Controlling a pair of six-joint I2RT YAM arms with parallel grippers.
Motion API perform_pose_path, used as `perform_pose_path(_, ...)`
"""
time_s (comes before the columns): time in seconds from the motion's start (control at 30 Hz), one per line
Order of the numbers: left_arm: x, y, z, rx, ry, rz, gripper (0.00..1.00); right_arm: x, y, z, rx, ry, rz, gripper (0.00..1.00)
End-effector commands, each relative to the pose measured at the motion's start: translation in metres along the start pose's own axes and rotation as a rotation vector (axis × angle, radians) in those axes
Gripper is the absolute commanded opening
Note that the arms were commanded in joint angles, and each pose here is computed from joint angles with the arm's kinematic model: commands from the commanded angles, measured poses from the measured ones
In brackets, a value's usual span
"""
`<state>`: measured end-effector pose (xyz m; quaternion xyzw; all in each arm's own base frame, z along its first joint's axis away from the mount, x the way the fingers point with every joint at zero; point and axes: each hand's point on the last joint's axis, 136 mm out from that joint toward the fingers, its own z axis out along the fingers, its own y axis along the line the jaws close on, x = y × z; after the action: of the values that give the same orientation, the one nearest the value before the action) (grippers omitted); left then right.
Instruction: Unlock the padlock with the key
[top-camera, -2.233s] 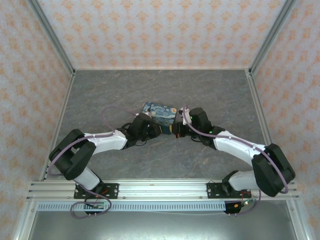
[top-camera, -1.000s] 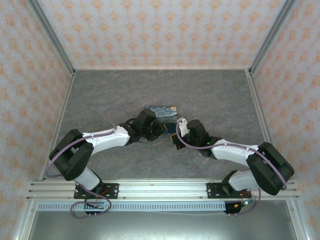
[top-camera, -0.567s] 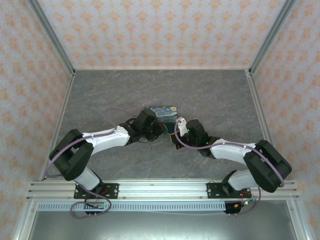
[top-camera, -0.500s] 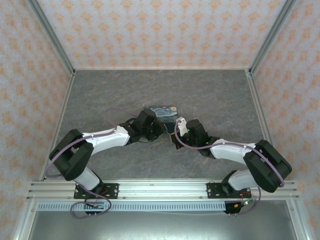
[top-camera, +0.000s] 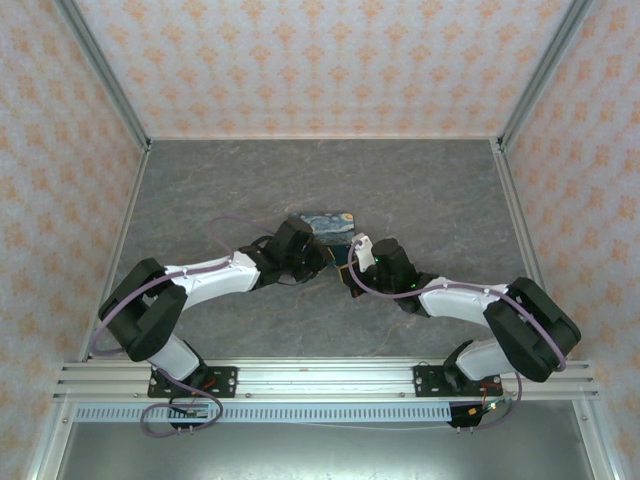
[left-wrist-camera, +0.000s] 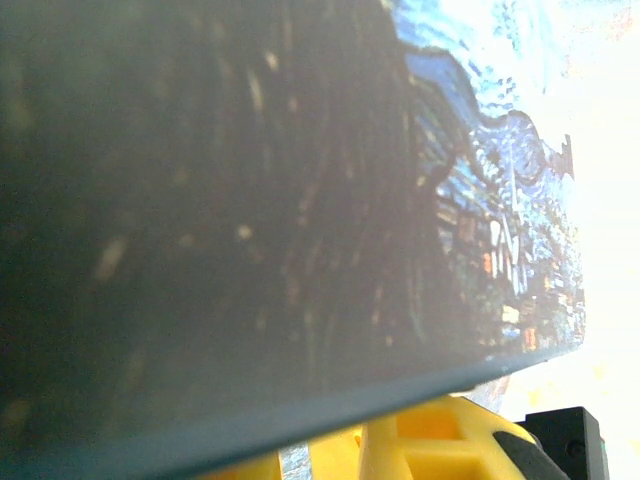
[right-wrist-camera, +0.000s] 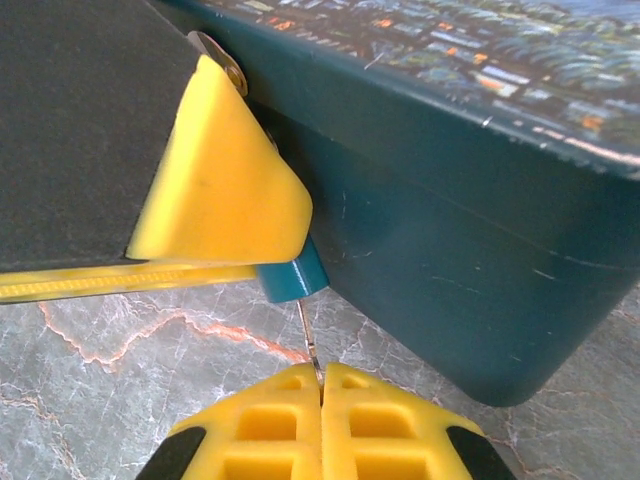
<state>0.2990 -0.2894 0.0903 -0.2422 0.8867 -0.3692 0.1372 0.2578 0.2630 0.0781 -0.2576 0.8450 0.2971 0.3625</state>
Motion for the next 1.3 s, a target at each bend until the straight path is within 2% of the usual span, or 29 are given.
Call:
perform_pose_path(0.0, -0.002, -0.030, -0.016, 0.073, -0.011, 0.009, 0.19, -0.019, 0.002, 0.000, -0.016, -0.071, -0.026, 0.00)
perform_pose_path(0.6, 0.001, -0.034, -0.018, 0.082, 0.003, 0.001, 0.19, -0.043, -0.001, -0.004, -0.057, -0.173, -0.018, 0.00)
perform_pose_path(1.27, 0.007, -0.042, -0.020, 0.100, 0.036, 0.025, 0.19, -0.056, 0.001, -0.003, -0.133, -0.190, -0.035, 0.00)
